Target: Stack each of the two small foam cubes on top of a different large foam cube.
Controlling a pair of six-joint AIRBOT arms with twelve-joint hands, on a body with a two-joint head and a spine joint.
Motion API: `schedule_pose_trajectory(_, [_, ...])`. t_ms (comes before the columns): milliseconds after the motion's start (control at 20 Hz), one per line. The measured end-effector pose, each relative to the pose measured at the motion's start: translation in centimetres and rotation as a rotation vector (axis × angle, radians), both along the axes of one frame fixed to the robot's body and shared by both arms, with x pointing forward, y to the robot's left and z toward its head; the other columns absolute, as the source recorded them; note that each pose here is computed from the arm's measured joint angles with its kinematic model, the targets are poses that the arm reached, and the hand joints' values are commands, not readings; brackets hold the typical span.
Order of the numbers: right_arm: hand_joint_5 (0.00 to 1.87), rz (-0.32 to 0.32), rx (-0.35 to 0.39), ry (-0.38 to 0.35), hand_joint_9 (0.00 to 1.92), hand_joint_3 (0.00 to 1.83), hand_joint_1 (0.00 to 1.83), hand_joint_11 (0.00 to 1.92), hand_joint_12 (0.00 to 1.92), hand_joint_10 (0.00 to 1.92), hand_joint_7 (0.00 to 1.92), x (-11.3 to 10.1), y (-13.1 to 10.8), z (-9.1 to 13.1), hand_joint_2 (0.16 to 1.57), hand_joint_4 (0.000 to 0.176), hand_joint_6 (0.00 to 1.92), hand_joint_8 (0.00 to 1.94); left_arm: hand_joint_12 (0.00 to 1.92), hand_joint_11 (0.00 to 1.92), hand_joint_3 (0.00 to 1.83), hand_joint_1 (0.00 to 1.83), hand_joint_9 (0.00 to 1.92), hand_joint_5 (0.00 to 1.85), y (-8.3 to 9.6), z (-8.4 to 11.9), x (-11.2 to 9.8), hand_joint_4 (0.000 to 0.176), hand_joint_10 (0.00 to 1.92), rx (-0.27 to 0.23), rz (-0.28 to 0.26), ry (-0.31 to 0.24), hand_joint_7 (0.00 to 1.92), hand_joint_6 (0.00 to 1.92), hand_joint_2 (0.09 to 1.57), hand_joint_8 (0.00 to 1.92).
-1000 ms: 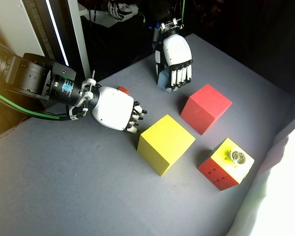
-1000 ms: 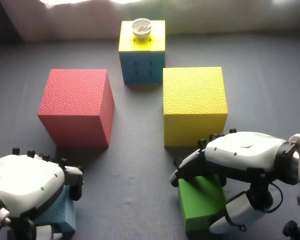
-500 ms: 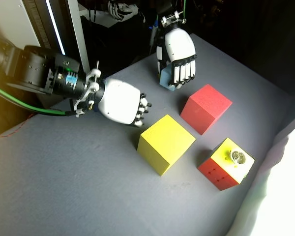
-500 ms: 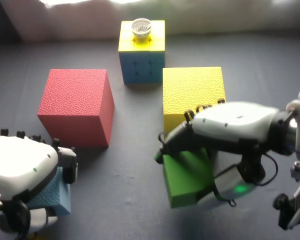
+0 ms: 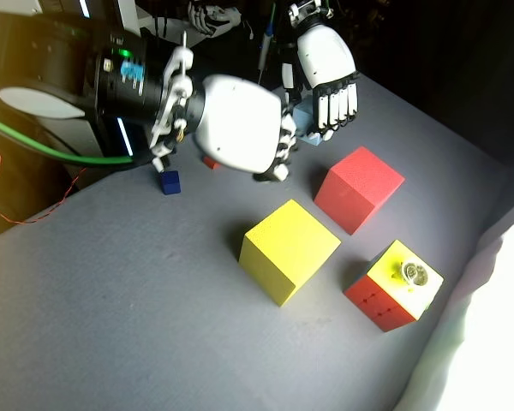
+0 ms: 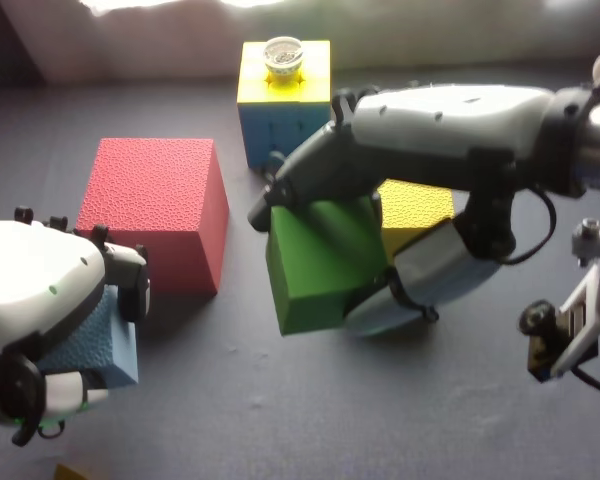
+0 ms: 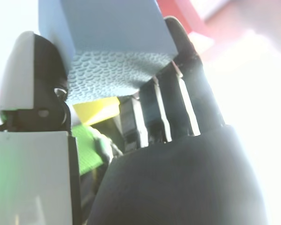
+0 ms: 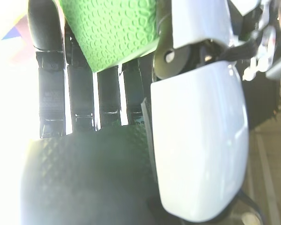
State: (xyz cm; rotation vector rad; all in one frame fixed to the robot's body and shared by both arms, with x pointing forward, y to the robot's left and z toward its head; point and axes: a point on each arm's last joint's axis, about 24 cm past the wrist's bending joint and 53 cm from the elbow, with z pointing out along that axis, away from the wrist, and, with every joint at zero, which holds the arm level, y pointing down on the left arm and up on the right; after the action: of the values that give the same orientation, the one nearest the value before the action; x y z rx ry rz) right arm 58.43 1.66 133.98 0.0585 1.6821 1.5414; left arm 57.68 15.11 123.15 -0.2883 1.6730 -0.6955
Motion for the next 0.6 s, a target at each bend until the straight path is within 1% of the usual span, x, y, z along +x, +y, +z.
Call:
schedule_pose_trajectory(50, [1.05, -0.003, -0.001, -0.004, 1.07, 0.00, 1.24, 0.70, 1.14, 0.49, 1.05, 0.3, -0.2, 0.4, 1.09, 0.000, 0.78, 0.98, 1.49, 0.49, 0.00, 1.22, 0.64, 0.86, 0.2, 0.2, 0.1, 0.000, 1.29, 0.001, 0.003, -0.006, 0.76, 1.00, 1.21, 1.56])
schedule_pose_trajectory(100, [1.06, -0.008, 0.000, -0.010, 1.07, 0.00, 1.24, 0.70, 1.16, 0.50, 1.05, 0.6, -0.4, 0.9, 1.09, 0.000, 0.77, 0.98, 1.49, 0.49, 0.00, 1.31, 0.64, 0.80, 0.3, 0.5, 0.3, 0.000, 1.51, -0.010, 0.009, -0.009, 0.72, 1.06, 1.23, 1.55])
schedule_pose_trajectory(150, [1.06, -0.012, -0.006, -0.010, 1.08, 0.00, 1.24, 0.71, 1.16, 0.50, 1.05, 0.9, -0.6, 0.9, 1.08, 0.000, 0.77, 0.97, 1.49, 0.49, 0.00, 1.33, 0.63, 0.79, 0.5, 0.7, 0.4, 0.000, 1.56, -0.011, 0.012, -0.013, 0.72, 1.07, 1.24, 1.54])
schedule_pose_trajectory(250, [1.08, -0.030, -0.019, -0.010, 1.07, 0.00, 1.24, 0.71, 1.16, 0.50, 1.05, 1.9, -1.4, 1.0, 1.08, 0.000, 0.73, 0.97, 1.52, 0.48, 0.00, 1.33, 0.63, 0.79, 0.5, 1.6, 0.8, 0.000, 1.56, -0.022, 0.013, -0.032, 0.72, 1.07, 1.24, 1.54])
schedule_pose_trajectory(300, [1.09, -0.039, -0.019, -0.011, 1.08, 0.00, 1.24, 0.72, 1.17, 0.51, 1.06, 2.3, -1.8, 1.3, 1.08, 0.000, 0.72, 0.96, 1.52, 0.49, 0.00, 1.33, 0.64, 0.79, 0.4, 2.0, 0.9, 0.000, 1.56, -0.019, 0.007, -0.042, 0.72, 1.07, 1.24, 1.55])
schedule_pose_trajectory(350, [1.10, -0.050, -0.011, -0.017, 1.08, 0.00, 1.25, 0.72, 1.17, 0.52, 1.08, 2.8, -2.1, 1.8, 1.07, 0.000, 0.69, 0.95, 1.51, 0.49, 0.00, 1.24, 0.63, 0.86, 0.3, 2.4, 1.1, 0.000, 1.36, -0.010, 0.000, -0.051, 0.77, 0.99, 1.21, 1.53])
schedule_pose_trajectory(400, [1.08, -0.063, 0.000, -0.030, 1.06, 0.00, 1.24, 0.70, 1.19, 0.52, 1.07, 3.3, -2.4, 2.3, 1.08, 0.000, 0.71, 0.96, 1.49, 0.49, 0.00, 1.22, 0.63, 0.87, 0.3, 2.7, 1.2, 0.000, 1.29, -0.014, -0.004, -0.055, 0.76, 0.99, 1.21, 1.55])
schedule_pose_trajectory(450, [1.08, -0.076, -0.002, -0.066, 1.07, 0.00, 1.24, 0.70, 1.20, 0.52, 1.07, 3.4, -2.6, 2.8, 1.08, 0.000, 0.73, 0.95, 1.49, 0.49, 0.00, 1.31, 0.64, 0.81, 0.2, 2.9, 1.3, 0.000, 1.50, -0.014, -0.009, -0.059, 0.72, 1.06, 1.23, 1.54])
schedule_pose_trajectory(500, [1.07, -0.076, -0.005, -0.071, 1.07, 0.00, 1.24, 0.69, 1.20, 0.52, 1.07, 3.4, -2.6, 2.9, 1.08, 0.000, 0.74, 0.94, 1.50, 0.49, 0.00, 1.33, 0.64, 0.79, 0.4, 3.0, 1.6, 0.000, 1.55, -0.018, -0.008, -0.059, 0.71, 1.07, 1.24, 1.55])
schedule_pose_trajectory(550, [1.10, -0.073, -0.011, -0.072, 1.07, 0.00, 1.24, 0.70, 1.18, 0.52, 1.09, 3.3, -2.5, 2.8, 1.07, 0.000, 0.70, 0.92, 1.49, 0.48, 0.00, 1.24, 0.63, 0.85, 0.6, 3.1, 1.9, 0.000, 1.35, -0.016, -0.004, -0.063, 0.76, 1.01, 1.22, 1.53])
schedule_pose_trajectory(600, [1.08, -0.068, -0.020, -0.076, 1.06, 0.00, 1.24, 0.68, 1.18, 0.50, 1.06, 3.3, -2.2, 2.7, 1.08, 0.007, 0.75, 0.94, 1.51, 0.47, 0.00, 1.22, 0.63, 0.86, 0.7, 3.5, 2.1, 0.000, 1.30, -0.022, -0.003, -0.069, 0.76, 1.00, 1.21, 1.54])
